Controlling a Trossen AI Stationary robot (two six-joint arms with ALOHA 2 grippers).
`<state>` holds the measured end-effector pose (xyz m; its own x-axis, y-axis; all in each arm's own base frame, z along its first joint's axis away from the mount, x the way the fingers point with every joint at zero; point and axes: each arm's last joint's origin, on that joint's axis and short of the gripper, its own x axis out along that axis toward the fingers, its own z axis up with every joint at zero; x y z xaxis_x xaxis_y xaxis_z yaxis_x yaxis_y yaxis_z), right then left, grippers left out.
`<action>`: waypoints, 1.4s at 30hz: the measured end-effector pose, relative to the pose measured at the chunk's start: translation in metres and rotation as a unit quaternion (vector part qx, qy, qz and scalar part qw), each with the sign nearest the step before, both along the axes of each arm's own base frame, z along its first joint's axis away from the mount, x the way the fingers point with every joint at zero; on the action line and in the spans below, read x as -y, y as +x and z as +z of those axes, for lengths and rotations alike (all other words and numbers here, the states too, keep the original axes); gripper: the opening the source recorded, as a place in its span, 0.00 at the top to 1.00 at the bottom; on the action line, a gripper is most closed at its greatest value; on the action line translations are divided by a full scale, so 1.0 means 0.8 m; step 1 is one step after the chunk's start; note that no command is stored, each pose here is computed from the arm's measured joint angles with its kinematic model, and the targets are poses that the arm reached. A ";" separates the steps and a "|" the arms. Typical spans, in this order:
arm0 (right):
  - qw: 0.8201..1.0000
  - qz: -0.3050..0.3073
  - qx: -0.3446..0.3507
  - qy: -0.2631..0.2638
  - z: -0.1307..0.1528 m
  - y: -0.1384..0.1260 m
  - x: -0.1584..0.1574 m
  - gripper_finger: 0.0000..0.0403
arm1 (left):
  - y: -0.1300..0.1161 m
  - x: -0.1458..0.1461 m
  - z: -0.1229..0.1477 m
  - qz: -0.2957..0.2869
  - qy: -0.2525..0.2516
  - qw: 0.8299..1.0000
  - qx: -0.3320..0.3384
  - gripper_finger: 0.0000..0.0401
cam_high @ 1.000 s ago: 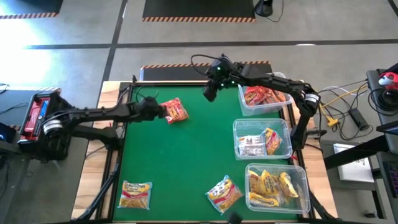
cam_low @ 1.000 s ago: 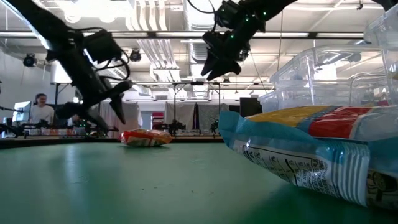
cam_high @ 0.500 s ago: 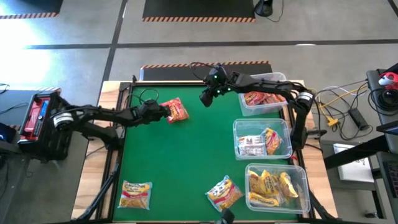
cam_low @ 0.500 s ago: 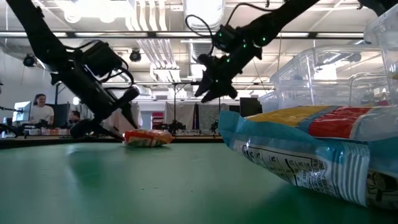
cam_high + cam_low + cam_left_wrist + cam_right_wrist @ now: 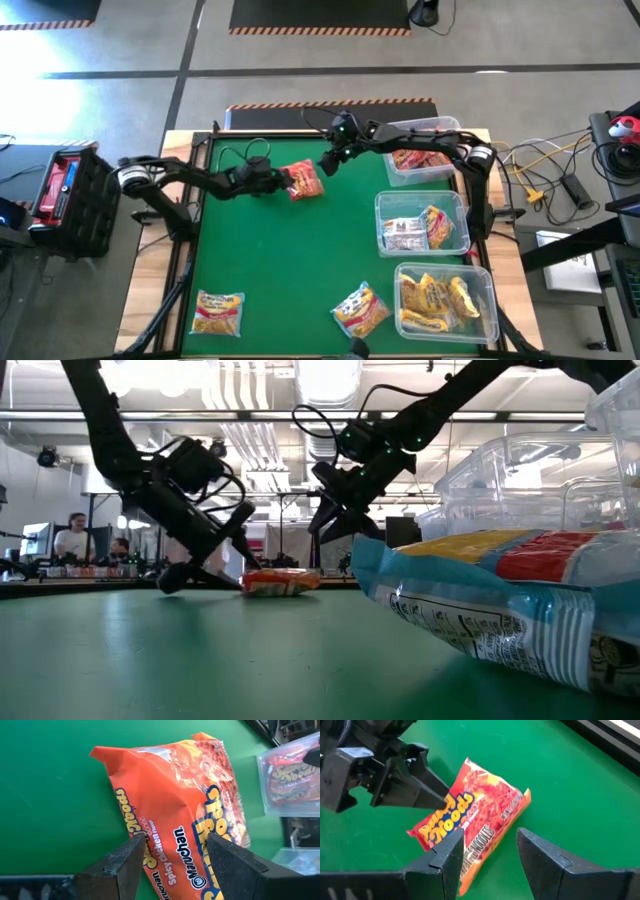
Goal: Sort Maruchan noodles
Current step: Put the red noodle pack into the top transparent bin
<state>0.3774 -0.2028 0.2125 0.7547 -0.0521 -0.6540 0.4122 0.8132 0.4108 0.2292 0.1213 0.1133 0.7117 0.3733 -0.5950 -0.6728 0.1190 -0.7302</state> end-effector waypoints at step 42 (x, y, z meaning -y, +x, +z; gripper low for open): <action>0.999 -0.029 0.019 0.023 -0.054 -0.010 -0.024 0.58 | -0.009 0.000 -0.018 0.056 0.023 0.998 -0.001 0.51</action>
<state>0.3697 -0.1834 0.1690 0.7761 -0.0670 -0.6271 0.4407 0.7689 0.4633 0.2218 0.1214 0.0989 0.6621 0.4777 -0.5775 -0.6858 0.0754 -0.7239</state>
